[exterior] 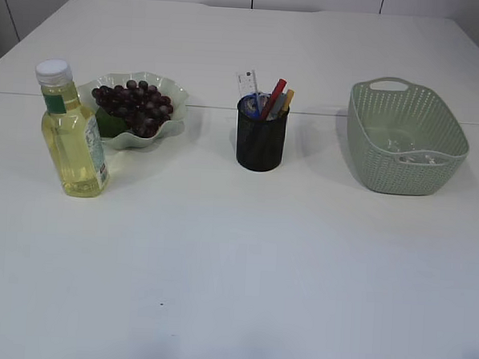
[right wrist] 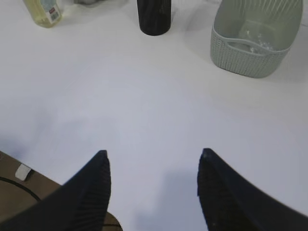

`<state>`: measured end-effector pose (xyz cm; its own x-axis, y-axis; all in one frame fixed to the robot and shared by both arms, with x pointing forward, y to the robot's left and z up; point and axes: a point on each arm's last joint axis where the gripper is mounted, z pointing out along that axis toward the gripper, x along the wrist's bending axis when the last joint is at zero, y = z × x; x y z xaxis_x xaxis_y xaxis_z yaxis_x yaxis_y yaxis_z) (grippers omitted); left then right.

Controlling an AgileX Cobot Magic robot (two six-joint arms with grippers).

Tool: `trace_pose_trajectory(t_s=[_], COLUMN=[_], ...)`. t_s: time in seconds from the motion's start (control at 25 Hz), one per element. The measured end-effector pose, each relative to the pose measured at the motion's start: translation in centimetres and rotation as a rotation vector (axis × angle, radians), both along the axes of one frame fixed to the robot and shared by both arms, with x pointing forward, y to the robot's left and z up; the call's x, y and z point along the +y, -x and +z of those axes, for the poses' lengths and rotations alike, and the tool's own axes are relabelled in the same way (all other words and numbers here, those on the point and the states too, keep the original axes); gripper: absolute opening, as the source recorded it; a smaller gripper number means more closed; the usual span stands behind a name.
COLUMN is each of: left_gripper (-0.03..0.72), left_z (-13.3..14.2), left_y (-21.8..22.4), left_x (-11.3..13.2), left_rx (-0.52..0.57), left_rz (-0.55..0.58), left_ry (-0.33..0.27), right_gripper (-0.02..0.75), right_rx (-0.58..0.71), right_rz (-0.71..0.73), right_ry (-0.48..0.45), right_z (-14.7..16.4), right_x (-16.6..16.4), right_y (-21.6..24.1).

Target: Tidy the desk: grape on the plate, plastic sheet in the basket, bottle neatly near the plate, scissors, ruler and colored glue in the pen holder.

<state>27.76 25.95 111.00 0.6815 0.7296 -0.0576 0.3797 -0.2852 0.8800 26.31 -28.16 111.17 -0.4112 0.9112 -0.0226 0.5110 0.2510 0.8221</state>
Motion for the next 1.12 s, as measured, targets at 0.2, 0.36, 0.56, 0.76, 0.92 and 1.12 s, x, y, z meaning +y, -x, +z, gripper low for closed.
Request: trace_pose_trajectory(t_s=[0.2, 0.36, 0.56, 0.76, 0.92, 1.12], left_gripper=[0.378, 0.378, 0.378, 0.367, 0.363, 0.363], left_z=[-2.1, -3.0, -4.8, -5.2, -5.3, -5.3], left_y=[3.0, 4.8, 5.3, 5.2, 5.0, 4.9], left_x=[2.1, 3.6, 3.9, 3.9, 4.0, 4.2], left_rx=[-0.007, -0.062, -0.031, -0.025, -0.031, -0.029], left_rz=[-0.024, -0.030, -0.038, -0.036, -0.023, 0.003], left_ry=[-0.001, 0.038, 0.006, -0.023, -0.042, -0.042], right_gripper=[0.461, 0.458, 0.458, 0.458, 0.458, 0.458], right_rx=[-0.141, -0.210, -0.165, -0.129, -0.112, -0.098], right_rz=[0.035, 0.043, 0.054, 0.073, 0.062, 0.026], right_ry=[0.002, -0.002, 0.021, 0.059, 0.089, 0.065], right_z=[-2.0, -3.4, -5.0, -6.0, -6.5, -6.5], right_x=[-0.9, -1.3, -1.1, -1.1, -1.2, -1.4], right_y=[3.3, 4.9, 4.4, 4.1, 3.9, 3.8])
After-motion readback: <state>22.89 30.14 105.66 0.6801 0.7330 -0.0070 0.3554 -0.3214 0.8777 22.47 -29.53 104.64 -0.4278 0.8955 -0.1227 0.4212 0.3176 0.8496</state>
